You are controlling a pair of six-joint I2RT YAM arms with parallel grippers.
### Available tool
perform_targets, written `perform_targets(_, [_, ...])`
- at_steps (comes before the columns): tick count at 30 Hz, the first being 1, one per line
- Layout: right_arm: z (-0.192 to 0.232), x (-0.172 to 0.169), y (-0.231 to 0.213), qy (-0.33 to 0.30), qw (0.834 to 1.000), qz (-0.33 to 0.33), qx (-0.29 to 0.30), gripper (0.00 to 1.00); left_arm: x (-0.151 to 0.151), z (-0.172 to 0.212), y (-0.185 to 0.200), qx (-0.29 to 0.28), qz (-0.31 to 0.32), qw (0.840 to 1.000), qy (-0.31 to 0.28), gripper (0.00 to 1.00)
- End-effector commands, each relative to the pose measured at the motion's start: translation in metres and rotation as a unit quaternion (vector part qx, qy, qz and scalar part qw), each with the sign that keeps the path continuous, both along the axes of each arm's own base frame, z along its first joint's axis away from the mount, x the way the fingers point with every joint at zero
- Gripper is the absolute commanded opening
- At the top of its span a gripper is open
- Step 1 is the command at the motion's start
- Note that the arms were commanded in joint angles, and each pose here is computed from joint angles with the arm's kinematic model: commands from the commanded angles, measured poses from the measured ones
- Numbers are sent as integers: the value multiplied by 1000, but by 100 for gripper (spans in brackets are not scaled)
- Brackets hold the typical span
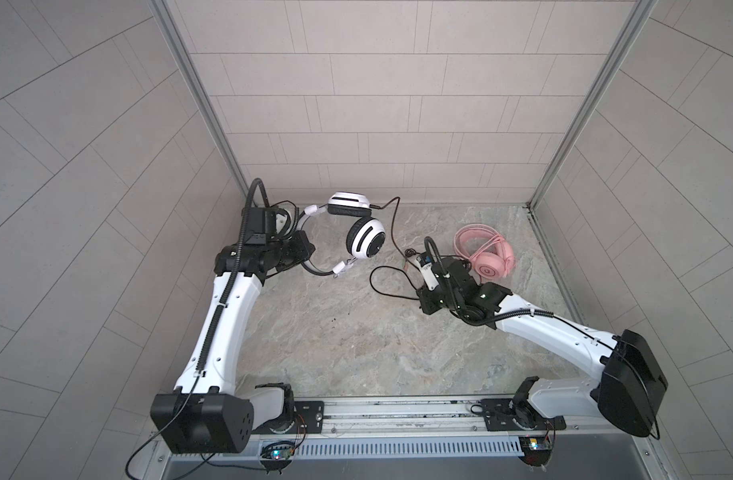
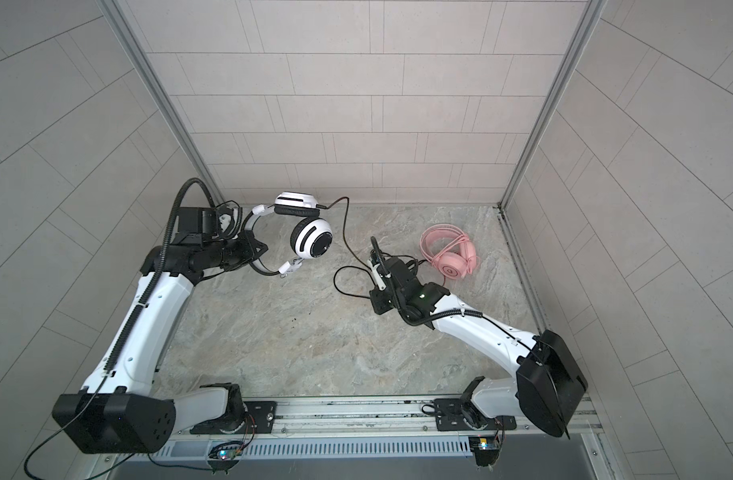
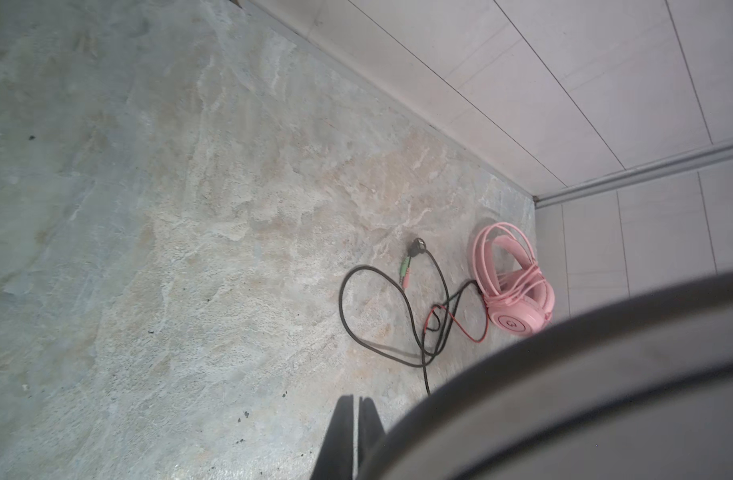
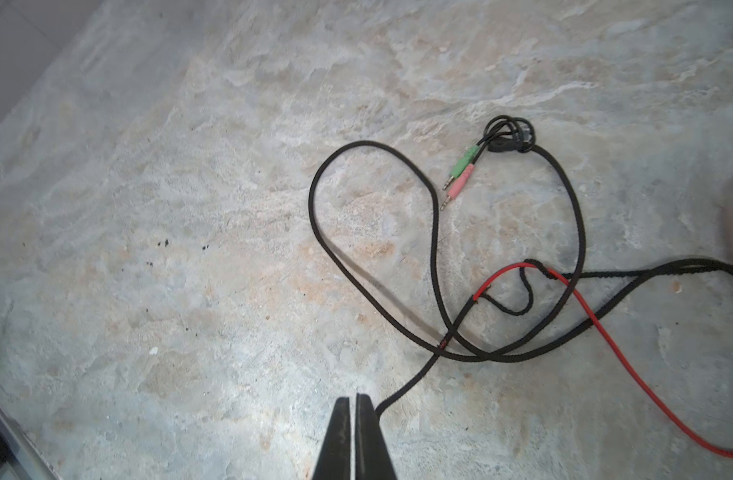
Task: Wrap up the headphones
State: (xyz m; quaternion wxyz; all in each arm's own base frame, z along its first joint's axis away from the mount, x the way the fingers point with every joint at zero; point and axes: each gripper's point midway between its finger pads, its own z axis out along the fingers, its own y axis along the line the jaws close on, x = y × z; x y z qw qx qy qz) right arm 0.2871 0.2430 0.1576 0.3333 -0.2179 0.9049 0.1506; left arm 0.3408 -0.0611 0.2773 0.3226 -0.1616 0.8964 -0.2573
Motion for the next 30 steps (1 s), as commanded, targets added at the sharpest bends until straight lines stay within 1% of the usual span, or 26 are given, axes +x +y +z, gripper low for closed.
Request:
perform_targets(1, [-8, -24, -14, 31, 995, 26, -90, 0, 21, 31, 8, -16, 62, 997, -46, 0])
perform_targets(4, [-3, -37, -8, 21, 991, 54, -121, 0, 34, 38, 15, 5, 103, 992, -69, 0])
perform_targets(6, [4, -46, -4, 21, 988, 71, -137, 0, 42, 43, 21, 6, 135, 987, -81, 0])
perform_targets(8, [12, -52, -1, 24, 985, 84, -150, 0, 50, 50, 21, 2, 156, 983, -95, 0])
perform_targets(9, [17, -55, -1, 24, 983, 89, -159, 0, 53, 53, 19, 14, 159, 982, -106, 0])
perform_targets(10, [23, -56, 1, 22, 982, 95, -164, 0, 56, 56, 18, 36, 159, 980, -114, 0])
perform_targets(12, [41, -61, 4, 16, 977, 111, -181, 0, 63, 58, 17, 98, 157, 975, -119, 0])
perform_targets(15, [72, -68, 8, 0, 969, 138, -205, 0, 74, 50, 13, 165, 137, 971, -108, 0])
perform_targets(18, [109, -74, 10, -23, 960, 161, -227, 0, 80, 32, 3, 224, 99, 966, -80, 0])
perform_targets(21, [148, -75, 12, -60, 957, 174, -223, 0, 79, 13, -16, 273, 33, 960, -60, 0])
perform_targets(25, [190, -67, 9, -103, 953, 173, -224, 0, 69, -3, -47, 340, -67, 936, -60, 0])
perform_targets(27, [202, -59, 6, -116, 952, 167, -231, 0, 58, -7, -67, 354, -133, 923, -73, 0])
perform_targets(28, [205, -54, 5, -119, 952, 164, -231, 0, 53, -9, -74, 354, -158, 919, -78, 0])
perform_targets(30, [207, -44, 0, -115, 954, 157, -227, 0, 40, -9, -94, 325, -214, 917, -93, 0])
